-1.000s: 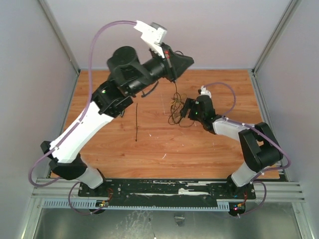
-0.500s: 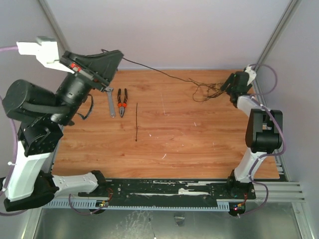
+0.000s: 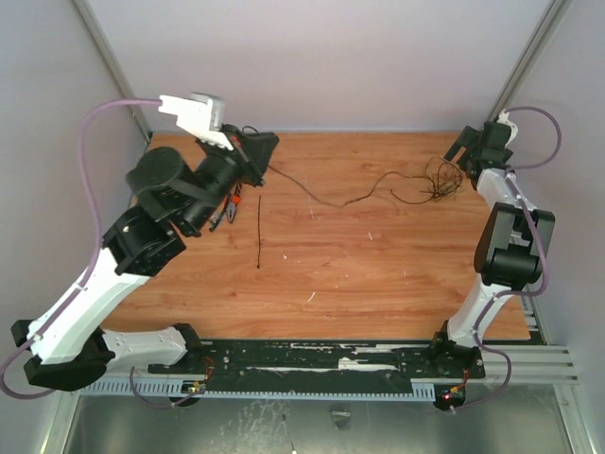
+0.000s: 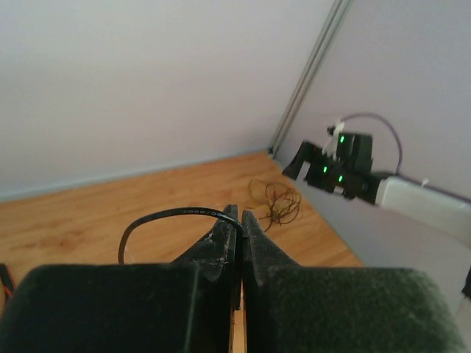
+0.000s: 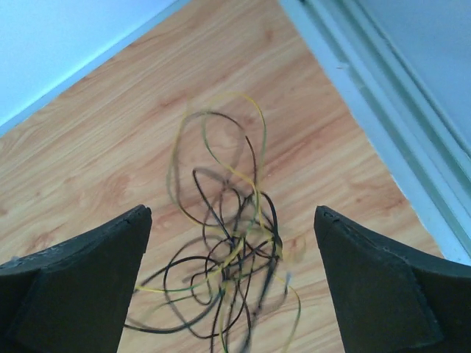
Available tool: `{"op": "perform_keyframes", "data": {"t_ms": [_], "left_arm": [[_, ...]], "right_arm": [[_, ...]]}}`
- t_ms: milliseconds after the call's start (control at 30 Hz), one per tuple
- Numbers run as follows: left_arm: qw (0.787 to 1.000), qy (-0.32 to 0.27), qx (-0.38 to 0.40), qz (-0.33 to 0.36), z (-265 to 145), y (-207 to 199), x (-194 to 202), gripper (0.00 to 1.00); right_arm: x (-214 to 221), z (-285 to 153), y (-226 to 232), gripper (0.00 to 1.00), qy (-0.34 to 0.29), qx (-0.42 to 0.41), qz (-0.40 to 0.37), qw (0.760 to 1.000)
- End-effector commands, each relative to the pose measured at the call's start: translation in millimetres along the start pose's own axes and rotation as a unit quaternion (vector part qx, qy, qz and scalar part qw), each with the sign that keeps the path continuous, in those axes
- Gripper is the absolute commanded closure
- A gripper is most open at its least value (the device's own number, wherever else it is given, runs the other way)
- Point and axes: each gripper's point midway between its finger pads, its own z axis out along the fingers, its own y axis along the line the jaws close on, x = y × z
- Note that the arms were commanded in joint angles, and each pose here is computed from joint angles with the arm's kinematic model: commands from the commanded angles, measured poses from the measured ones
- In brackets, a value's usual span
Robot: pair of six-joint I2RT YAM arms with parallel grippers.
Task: Zip-tie the wires
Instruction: Untie the cable at the center of the board.
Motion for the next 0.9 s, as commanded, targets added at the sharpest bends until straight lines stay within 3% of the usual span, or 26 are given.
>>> {"op": "perform_keyframes", "data": {"t_ms": [0, 100, 267, 400, 500, 633, 867], "left_arm": [[1.0, 0.02, -0.015, -0.009, 17, 4, 31, 1.0], [0.998, 0.061, -0.014, -0.018, 30, 7, 71, 1.0], [0.994, 0.103, 0.003, -0.042, 44, 8, 121, 1.0], [0.994, 0.104, 0.002, -0.043, 46, 9, 125, 1.0], [0.993, 0.107, 0.005, -0.045, 46, 9, 128, 1.0], [0.993, 0.112, 0.006, -0.048, 43, 10, 136, 1.0], [0.994, 0.101, 0.004, -0.049, 38, 13, 126, 1.0]], "right_arm": [[9, -9, 20, 0.05, 0.064, -0.057, -0.044, 0.995], [5, -29, 21, 0.03, 0.058, -0.07, -0.043, 0.995], [25, -86, 87, 0.04, 0.086, -0.226, -0.05, 0.969], [87, -138, 153, 0.04, 0.141, -0.335, -0.096, 0.926], [131, -164, 178, 0.08, 0.183, -0.38, -0.096, 0.902], [176, -178, 197, 0.1, 0.208, -0.391, -0.1, 0.891], [232, -210, 200, 0.12, 0.254, -0.431, -0.153, 0.852]]}}
